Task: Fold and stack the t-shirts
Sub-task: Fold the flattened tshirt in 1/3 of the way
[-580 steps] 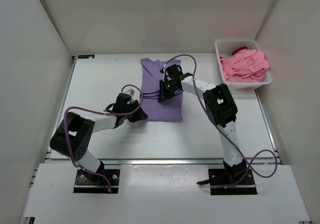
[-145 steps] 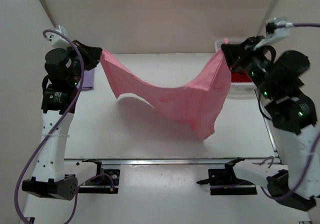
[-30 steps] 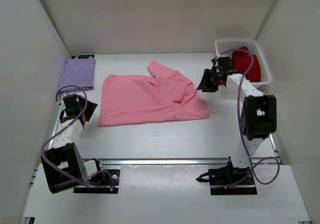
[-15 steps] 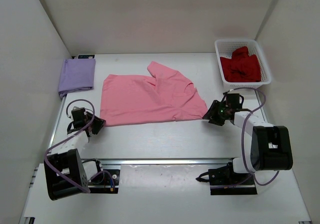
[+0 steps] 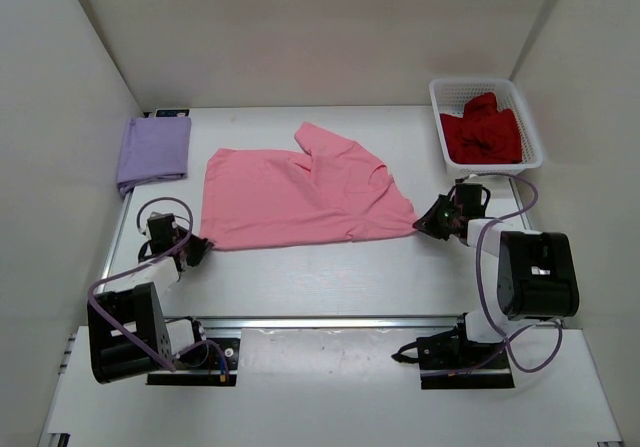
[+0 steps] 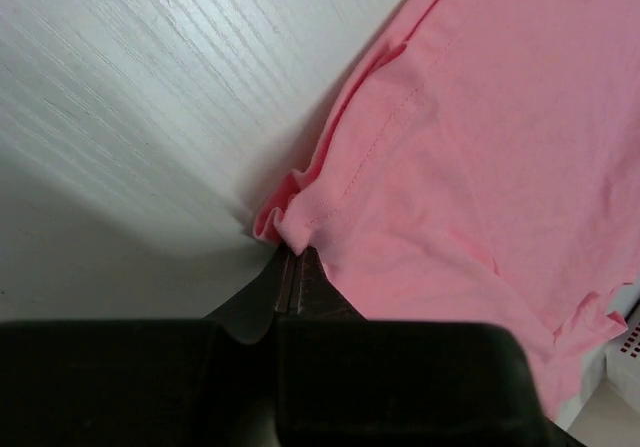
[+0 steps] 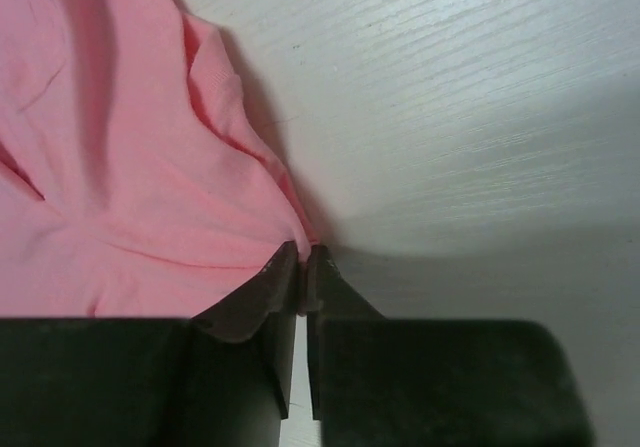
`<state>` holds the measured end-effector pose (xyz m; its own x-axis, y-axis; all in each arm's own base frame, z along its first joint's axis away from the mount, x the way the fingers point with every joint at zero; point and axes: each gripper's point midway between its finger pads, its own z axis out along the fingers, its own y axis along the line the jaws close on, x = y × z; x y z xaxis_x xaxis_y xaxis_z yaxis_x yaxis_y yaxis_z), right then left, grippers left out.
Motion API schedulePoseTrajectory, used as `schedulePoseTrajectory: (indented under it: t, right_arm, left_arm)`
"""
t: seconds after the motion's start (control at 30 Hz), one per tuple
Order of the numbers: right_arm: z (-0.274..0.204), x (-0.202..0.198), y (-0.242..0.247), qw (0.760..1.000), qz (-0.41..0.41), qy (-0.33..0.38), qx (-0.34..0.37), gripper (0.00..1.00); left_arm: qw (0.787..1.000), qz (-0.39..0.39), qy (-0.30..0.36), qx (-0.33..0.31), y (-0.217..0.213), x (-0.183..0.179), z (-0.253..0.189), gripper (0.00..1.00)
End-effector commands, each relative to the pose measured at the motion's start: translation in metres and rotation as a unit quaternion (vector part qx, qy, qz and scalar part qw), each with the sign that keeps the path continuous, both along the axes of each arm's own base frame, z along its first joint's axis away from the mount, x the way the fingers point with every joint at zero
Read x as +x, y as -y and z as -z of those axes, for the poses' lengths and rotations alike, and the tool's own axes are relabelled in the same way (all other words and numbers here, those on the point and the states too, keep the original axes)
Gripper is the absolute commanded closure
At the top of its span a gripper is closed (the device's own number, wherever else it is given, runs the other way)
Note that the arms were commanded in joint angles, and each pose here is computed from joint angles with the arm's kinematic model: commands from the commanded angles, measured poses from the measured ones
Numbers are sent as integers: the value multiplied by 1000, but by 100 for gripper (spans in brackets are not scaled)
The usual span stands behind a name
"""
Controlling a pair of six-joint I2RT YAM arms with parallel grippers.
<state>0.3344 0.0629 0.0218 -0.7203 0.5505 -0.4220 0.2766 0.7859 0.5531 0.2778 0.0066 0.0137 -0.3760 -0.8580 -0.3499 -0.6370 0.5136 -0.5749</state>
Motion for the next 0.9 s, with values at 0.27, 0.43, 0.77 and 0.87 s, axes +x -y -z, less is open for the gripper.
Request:
schedulePoseTrajectory:
  t: [0.27,0.43,0.77,0.87]
  right_arm:
    - [-4,-38,28,998,59,5,-13,100]
    - [8,-76,31,997,71,-21,-10,100]
    - [-11,-114,35,995,101,-12,11,100]
    - [-11,-121,23,996,84,-27,20,99]
  left_arm:
    - [1000,-3,2,26,-10,14,-9,100]
    - [999,13,-4,33,-4,8,-9,100]
    - [996,25,-38,78,-10,-29,-9,100]
    - [995,54,-48,70,4,-36,-10,100]
